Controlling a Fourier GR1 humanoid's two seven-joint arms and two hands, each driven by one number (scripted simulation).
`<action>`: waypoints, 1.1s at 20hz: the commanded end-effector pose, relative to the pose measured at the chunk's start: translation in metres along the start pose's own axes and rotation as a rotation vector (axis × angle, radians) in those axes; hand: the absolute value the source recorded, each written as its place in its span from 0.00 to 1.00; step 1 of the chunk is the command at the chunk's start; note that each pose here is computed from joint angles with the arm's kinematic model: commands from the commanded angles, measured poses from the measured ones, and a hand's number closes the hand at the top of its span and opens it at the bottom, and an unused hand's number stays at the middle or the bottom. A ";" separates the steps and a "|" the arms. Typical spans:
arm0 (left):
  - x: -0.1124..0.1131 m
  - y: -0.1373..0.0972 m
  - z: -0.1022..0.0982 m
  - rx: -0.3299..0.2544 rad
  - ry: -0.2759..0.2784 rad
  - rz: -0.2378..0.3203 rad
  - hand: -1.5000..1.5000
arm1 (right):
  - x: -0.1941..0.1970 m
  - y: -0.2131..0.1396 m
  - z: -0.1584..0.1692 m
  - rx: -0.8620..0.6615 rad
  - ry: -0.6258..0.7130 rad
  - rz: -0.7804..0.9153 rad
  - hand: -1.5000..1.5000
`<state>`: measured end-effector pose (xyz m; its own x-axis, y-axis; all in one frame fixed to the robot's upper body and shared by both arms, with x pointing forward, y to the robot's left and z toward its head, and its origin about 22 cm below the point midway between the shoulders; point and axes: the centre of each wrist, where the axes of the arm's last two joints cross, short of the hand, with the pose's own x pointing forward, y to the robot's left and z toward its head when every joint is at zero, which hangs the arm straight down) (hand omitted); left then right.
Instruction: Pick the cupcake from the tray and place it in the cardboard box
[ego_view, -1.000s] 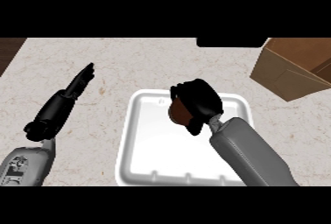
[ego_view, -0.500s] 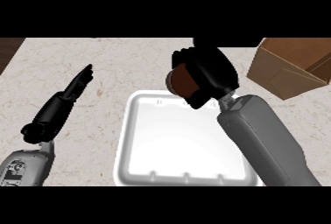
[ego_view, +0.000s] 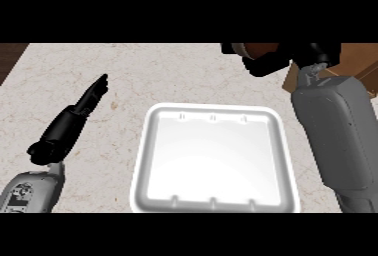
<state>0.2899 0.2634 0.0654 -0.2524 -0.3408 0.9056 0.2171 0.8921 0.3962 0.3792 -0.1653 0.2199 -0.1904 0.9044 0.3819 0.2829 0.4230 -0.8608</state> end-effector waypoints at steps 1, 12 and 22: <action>-0.012 0.007 0.013 -0.009 -0.003 -0.008 0.50 | -0.026 -0.024 -0.028 -0.083 0.128 -0.036 1.00; -0.004 0.009 -0.003 -0.014 -0.018 -0.007 0.50 | -0.144 -0.057 -0.047 0.159 0.264 0.152 1.00; 0.001 0.005 -0.012 -0.026 -0.018 0.016 0.50 | -0.212 -0.047 -0.030 0.519 0.366 0.208 1.00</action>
<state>0.2966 0.2588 0.0706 -0.2732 -0.3319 0.9029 0.2380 0.8861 0.3977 0.4389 -0.3546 0.2062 0.1424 0.9568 0.2534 -0.1096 0.2697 -0.9567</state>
